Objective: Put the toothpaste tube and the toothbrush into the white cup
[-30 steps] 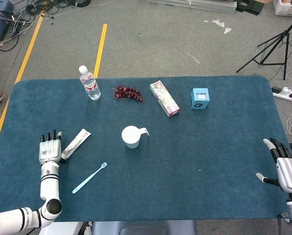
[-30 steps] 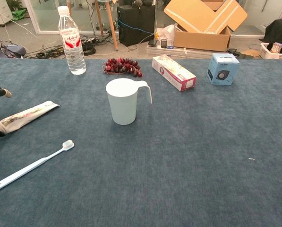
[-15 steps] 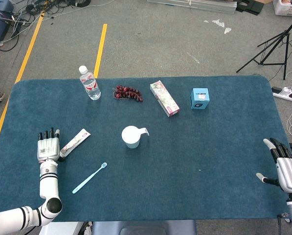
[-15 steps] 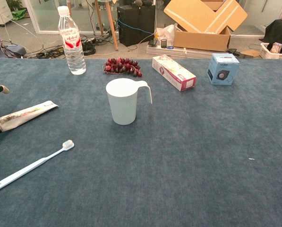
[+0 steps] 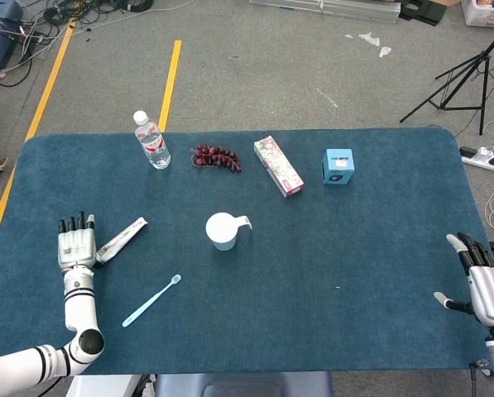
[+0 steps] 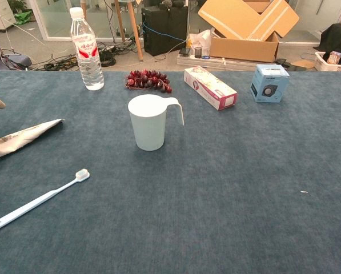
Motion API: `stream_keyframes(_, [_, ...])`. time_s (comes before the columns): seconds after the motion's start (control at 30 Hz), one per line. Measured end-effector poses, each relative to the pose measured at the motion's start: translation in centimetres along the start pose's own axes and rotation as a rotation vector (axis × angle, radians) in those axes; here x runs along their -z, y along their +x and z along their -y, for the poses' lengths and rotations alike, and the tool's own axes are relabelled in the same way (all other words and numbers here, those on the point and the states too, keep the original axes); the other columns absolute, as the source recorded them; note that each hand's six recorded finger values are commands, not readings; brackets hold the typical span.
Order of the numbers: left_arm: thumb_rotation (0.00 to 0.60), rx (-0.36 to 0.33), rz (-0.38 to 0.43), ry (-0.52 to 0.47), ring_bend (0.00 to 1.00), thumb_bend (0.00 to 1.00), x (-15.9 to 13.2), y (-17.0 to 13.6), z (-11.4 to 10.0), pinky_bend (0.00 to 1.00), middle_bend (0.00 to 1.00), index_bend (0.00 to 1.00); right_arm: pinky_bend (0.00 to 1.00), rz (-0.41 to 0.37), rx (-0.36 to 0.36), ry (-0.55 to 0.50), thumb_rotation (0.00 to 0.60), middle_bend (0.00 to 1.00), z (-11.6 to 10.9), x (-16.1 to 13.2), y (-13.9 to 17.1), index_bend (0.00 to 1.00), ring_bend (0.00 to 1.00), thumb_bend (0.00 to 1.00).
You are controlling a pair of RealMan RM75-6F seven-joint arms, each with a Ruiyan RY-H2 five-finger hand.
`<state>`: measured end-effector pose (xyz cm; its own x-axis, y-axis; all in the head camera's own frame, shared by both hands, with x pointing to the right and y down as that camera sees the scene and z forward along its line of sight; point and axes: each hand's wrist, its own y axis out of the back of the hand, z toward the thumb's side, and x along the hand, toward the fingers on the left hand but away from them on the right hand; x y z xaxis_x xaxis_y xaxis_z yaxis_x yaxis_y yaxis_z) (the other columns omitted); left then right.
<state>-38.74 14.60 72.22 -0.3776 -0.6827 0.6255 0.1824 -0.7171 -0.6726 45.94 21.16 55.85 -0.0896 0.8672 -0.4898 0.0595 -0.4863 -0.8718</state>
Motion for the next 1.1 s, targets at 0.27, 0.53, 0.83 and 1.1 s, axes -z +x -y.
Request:
stream_keyframes(0.27, [0.600,-0.025,-0.004,-0.005,0.00,0.00,0.1,0.6,-0.3,0.01,0.00,0.00,0.37,-0.001,0.001,0.001,0.600,0.11,0.0,0.0,0.0,0.15,0.11,0.02])
stream_keyframes(0.53, [0.600,-0.053,-0.003,-0.005,0.00,0.00,-0.1,1.3,-0.6,0.01,0.00,0.00,0.37,0.000,0.003,-0.002,0.600,0.11,-0.1,0.0,0.0,0.15,0.11,0.02])
stream_keyframes(0.83, [0.600,-0.016,0.041,-0.068,0.00,0.00,-1.3,0.3,-1.0,0.01,0.00,0.00,0.37,-0.002,0.002,-0.002,0.600,0.11,-0.1,-0.1,0.0,0.15,0.11,0.02])
stream_keyframes(1.1, [0.600,0.056,0.064,-0.131,0.00,0.00,-1.9,-0.4,-1.2,0.01,0.00,0.00,0.37,-0.002,0.002,-0.002,0.600,0.11,-0.1,-0.1,0.1,0.15,0.11,0.02])
